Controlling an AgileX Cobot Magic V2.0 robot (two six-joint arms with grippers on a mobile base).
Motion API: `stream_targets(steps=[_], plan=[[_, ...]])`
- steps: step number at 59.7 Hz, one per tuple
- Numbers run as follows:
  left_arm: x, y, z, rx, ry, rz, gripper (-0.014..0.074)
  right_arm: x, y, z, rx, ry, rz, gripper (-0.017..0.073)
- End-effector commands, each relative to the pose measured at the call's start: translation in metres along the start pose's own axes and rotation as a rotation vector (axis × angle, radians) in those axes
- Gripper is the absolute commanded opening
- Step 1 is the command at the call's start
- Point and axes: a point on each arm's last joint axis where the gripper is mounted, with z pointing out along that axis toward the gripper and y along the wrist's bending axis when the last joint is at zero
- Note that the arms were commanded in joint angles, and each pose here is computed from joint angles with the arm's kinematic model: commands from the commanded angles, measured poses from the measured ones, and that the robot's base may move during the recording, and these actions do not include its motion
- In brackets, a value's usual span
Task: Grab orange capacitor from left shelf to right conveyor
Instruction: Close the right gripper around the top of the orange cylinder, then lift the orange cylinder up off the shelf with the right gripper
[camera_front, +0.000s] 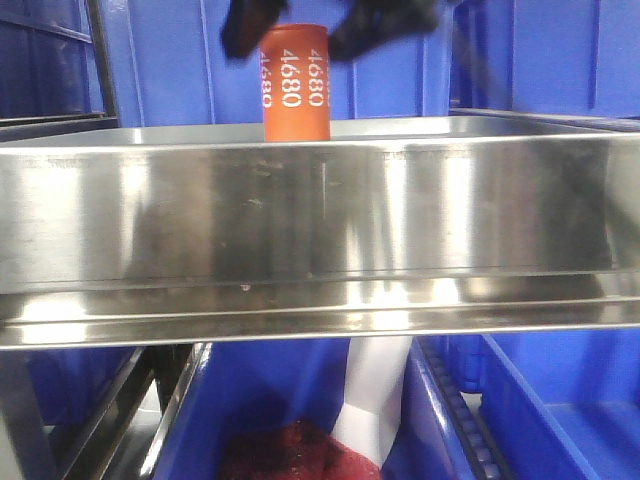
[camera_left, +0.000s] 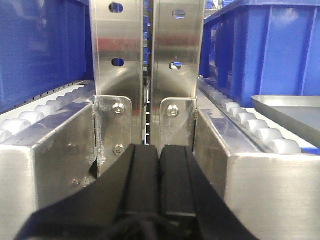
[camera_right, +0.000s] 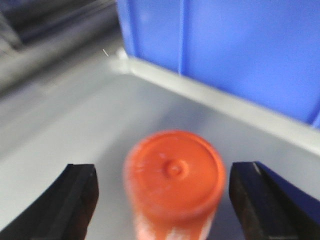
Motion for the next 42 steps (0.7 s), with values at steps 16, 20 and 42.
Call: stream_targets(steps=[16, 20, 42], plan=[[-0.001, 0.0, 0.0, 0.008, -0.074, -0.009, -0.0126, -0.021, 0.0, 0.003, -0.008, -0.145, 0.003, 0.0323], [-0.001, 0.0, 0.0, 0.008, -0.074, -0.009, -0.0126, -0.02, 0.0, 0.003, -0.007, -0.14, 0.003, 0.0116], [-0.001, 0.0, 0.0, 0.008, -0.074, -0.009, -0.0126, -0.038, -0.001, -0.035, -0.007, -0.177, 0.002, 0.0052]])
